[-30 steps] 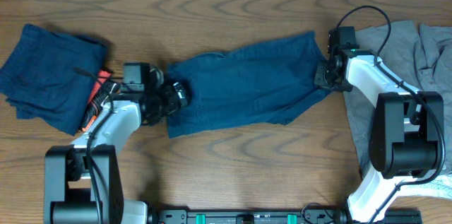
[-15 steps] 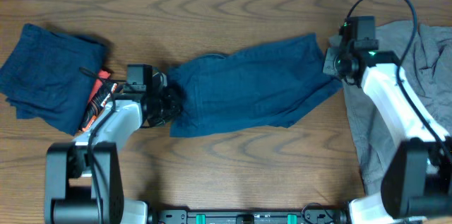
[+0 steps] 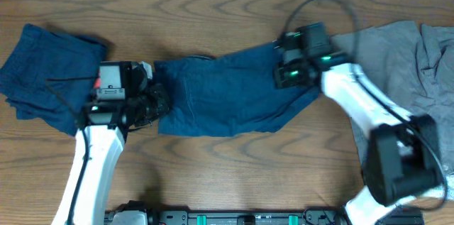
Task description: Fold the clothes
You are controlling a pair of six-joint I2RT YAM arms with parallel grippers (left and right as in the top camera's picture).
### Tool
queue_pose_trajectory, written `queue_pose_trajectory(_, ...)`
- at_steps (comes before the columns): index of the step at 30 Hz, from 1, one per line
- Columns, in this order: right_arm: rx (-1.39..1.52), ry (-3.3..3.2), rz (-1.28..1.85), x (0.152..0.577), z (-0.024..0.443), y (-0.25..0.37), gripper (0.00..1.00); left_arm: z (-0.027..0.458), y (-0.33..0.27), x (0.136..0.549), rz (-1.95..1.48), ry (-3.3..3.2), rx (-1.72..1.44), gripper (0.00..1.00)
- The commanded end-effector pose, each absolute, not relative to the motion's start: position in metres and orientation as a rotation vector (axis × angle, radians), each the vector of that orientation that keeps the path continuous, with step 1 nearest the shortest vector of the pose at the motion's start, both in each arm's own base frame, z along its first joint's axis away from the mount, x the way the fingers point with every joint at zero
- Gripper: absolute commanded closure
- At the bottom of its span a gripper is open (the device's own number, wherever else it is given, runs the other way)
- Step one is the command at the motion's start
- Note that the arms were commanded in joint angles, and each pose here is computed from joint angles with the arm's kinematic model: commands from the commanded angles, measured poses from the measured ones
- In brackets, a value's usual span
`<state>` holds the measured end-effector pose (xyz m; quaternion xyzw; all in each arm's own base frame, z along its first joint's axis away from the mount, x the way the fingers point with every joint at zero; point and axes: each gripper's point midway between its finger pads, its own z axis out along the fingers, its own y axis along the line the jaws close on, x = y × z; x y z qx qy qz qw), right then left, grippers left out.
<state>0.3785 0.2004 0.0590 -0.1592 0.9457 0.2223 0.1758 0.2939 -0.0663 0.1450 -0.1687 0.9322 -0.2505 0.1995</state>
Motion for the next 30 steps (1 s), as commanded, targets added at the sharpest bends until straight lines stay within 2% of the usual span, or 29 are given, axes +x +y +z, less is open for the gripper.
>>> queue_pose_trajectory(1,-0.639,2.688,0.804,0.350,0.038,0.252,0.99,0.185,-0.067,0.303,-0.716,2.498,-0.407,0.94)
queue_pose_trajectory(9,-0.886,2.638,1.008,0.290,-0.003,0.357,0.98,0.227,-0.068,0.314,-0.765,2.382,-0.461,0.94)
queue_pose_trajectory(13,-0.949,2.531,0.955,0.288,0.002,0.384,0.96,0.234,-0.075,0.315,-0.835,2.362,-0.467,0.94)
queue_pose_trajectory(15,-0.937,2.527,0.922,0.295,0.005,0.384,0.91,0.235,-0.077,0.315,-0.853,2.360,-0.457,0.94)
queue_pose_trajectory(20,-0.771,2.594,0.707,0.338,0.025,0.340,0.89,0.235,-0.077,0.315,-0.851,2.361,-0.457,0.94)
queue_pose_trajectory(24,-0.559,2.633,0.483,0.377,0.051,0.269,0.87,0.232,-0.077,0.315,-0.850,2.370,-0.462,0.94)
queue_pose_trajectory(27,-0.483,2.687,0.391,0.386,0.055,0.221,0.85,0.224,-0.077,0.318,-0.851,2.394,-0.475,0.94)
queue_pose_trajectory(30,-0.415,2.791,0.344,0.380,0.040,0.186,0.86,0.212,-0.082,0.321,-0.859,2.434,-0.482,0.94)
